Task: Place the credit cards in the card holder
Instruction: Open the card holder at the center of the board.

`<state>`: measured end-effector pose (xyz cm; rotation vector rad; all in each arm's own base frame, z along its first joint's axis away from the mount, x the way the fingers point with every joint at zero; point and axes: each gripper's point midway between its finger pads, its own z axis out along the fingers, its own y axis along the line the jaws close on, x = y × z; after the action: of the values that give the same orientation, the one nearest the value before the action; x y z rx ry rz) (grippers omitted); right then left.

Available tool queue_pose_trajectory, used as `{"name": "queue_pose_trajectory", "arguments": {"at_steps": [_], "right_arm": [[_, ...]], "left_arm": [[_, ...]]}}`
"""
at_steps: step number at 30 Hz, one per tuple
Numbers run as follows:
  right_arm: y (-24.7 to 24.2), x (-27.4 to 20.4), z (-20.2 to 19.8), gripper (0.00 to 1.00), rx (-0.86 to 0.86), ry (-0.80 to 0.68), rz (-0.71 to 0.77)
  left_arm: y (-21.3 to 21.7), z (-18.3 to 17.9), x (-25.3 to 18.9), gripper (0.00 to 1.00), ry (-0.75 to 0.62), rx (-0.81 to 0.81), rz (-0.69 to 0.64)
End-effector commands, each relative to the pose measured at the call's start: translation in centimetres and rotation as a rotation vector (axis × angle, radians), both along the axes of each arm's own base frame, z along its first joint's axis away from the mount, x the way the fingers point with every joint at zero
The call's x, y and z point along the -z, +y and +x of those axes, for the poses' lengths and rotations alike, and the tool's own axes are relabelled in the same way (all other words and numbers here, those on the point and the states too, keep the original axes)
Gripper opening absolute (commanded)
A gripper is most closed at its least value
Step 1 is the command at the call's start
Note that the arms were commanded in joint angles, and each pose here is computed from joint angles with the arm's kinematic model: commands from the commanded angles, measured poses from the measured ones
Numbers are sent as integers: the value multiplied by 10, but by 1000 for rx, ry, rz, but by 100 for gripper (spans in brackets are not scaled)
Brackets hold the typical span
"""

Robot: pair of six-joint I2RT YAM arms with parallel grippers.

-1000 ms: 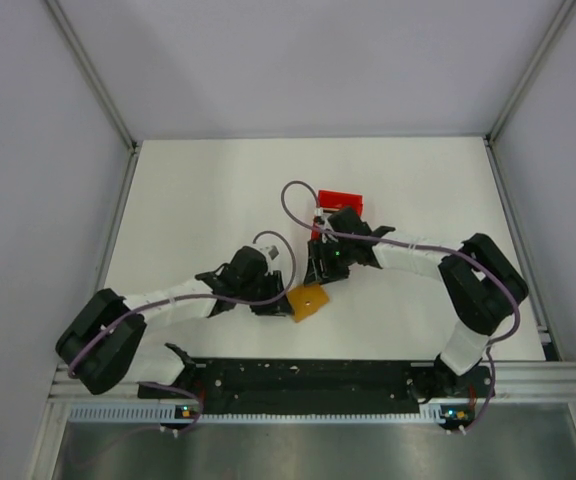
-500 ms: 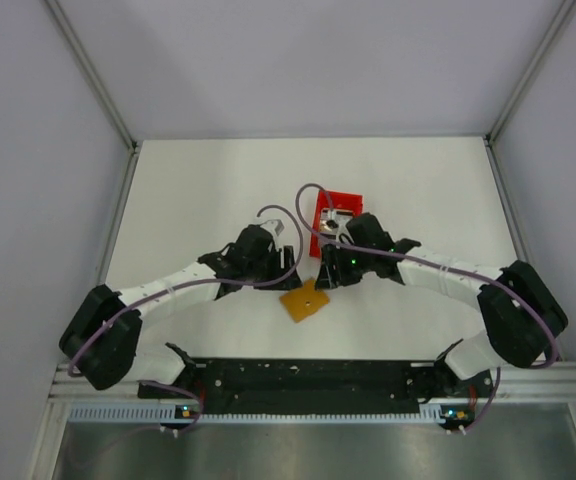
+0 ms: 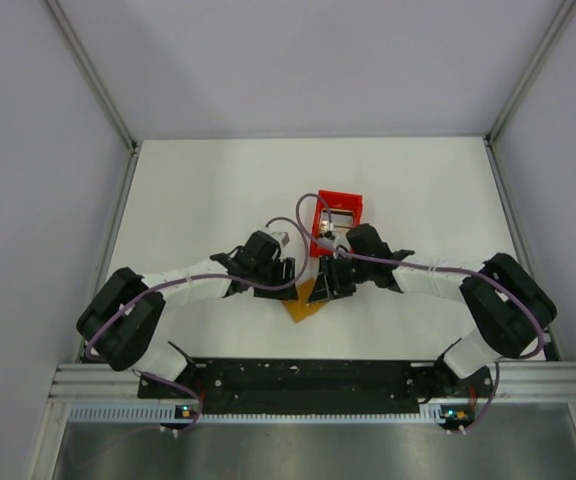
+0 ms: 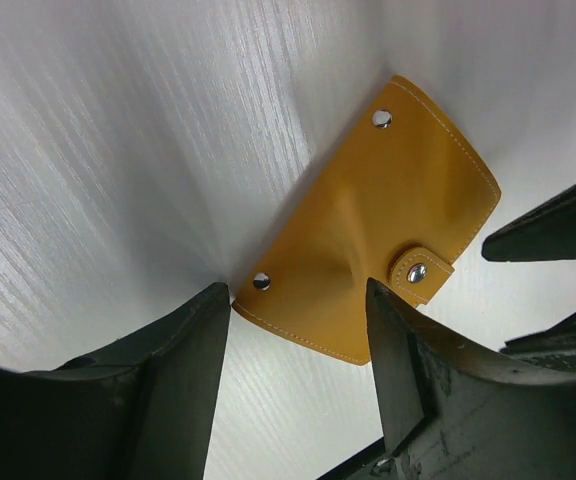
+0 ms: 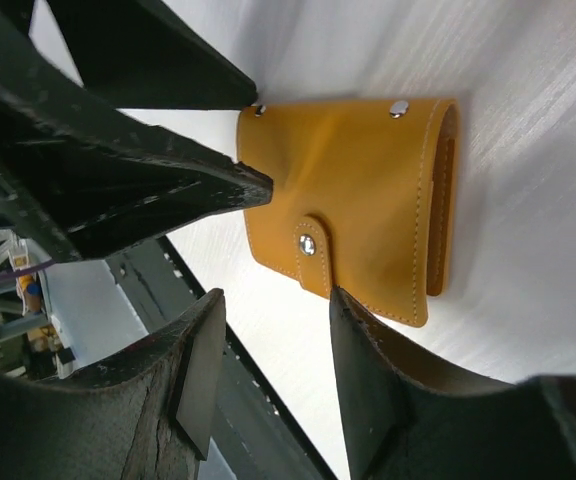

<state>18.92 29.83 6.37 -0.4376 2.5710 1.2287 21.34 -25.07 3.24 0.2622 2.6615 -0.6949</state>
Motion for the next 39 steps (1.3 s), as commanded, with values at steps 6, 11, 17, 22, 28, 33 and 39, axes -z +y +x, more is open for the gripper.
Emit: {"name": "queue_pose_trajectory", "arguments": {"at_steps": [6, 11, 17, 22, 28, 33, 39], "right_arm": [[10, 11, 12, 45, -2, 10, 19], [8, 26, 6, 45, 4, 61, -3], [12, 34, -5, 42, -14, 129, 35], [18, 37, -7, 37, -15, 154, 40], [27, 48, -9, 31, 8, 130, -23], [28, 60, -7, 10, 50, 89, -83], [30, 45, 7, 0, 35, -124, -99]], "left_arm": [[9, -8, 18, 53, 19, 16, 37], [9, -11, 25, 40, 49, 16, 46], [11, -15, 32, 30, 77, -28, 37], [10, -19, 38, 17, 107, -64, 27], [9, -21, 40, 4, 126, -107, 8], [7, -23, 41, 0, 135, -117, 8], [8, -24, 44, 0, 143, -129, 20]]}}
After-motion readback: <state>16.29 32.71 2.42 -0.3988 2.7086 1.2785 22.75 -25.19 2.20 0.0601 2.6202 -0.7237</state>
